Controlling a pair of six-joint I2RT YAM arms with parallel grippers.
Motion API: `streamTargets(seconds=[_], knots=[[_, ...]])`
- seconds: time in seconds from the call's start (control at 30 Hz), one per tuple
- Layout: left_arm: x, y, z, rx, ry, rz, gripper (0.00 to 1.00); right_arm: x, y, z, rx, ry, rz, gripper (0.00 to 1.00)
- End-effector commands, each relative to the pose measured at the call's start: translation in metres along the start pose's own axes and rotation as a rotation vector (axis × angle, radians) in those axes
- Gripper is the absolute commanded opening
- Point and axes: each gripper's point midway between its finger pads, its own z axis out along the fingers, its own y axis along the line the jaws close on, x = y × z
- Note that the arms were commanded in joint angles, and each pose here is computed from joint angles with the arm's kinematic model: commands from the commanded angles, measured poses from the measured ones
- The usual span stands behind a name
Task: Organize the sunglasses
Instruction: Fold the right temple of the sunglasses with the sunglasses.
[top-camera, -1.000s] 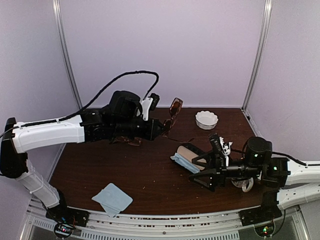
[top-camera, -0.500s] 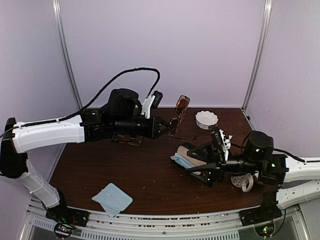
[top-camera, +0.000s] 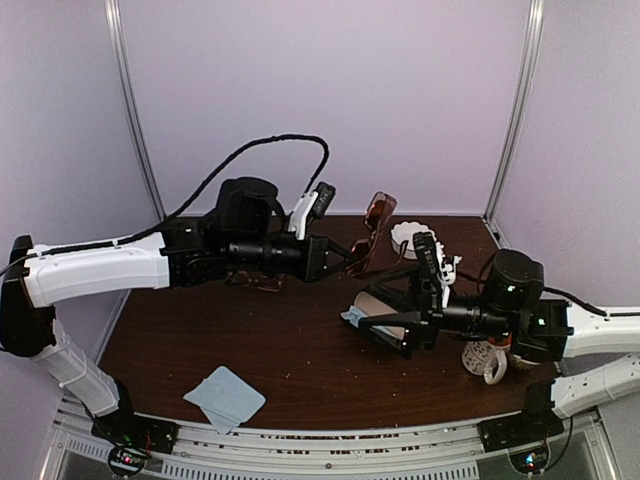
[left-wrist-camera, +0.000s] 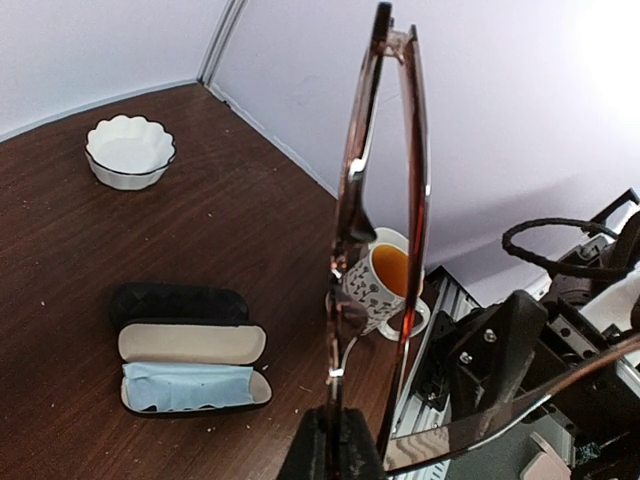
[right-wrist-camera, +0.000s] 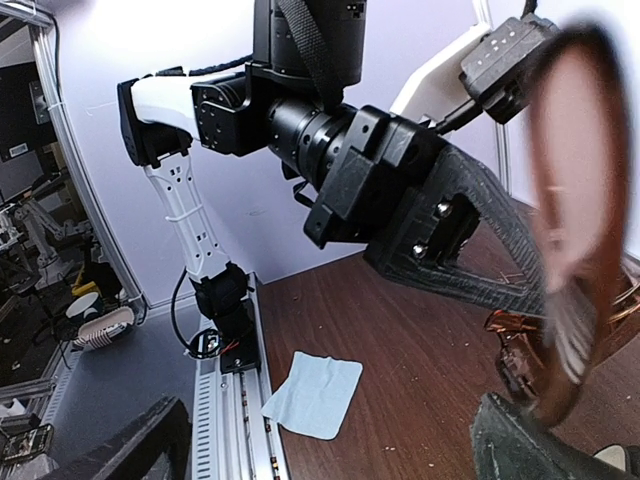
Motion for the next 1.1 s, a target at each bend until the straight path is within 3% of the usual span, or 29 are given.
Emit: streamTargets(seconds=[0.0,0.53,1.07], knots=[[-0.01,-0.023,-0.006,0.089,-0.046,0.058,0.0,-0.026,-0.011,0.0,0.06,-0.069,-0.045,1.0],[-0.017,-0.017,-0.011,0.022,-0.053,0.125,0.0,-0.033,0.006,-0.004,-0.037,-0.06,-0.006,1.0],[-0.017,-0.039,-0.016,0.133,-0.034,0.159,0.0,-0.05,0.016,-0.004,-0.081,-0.072,-0.042,1.0]])
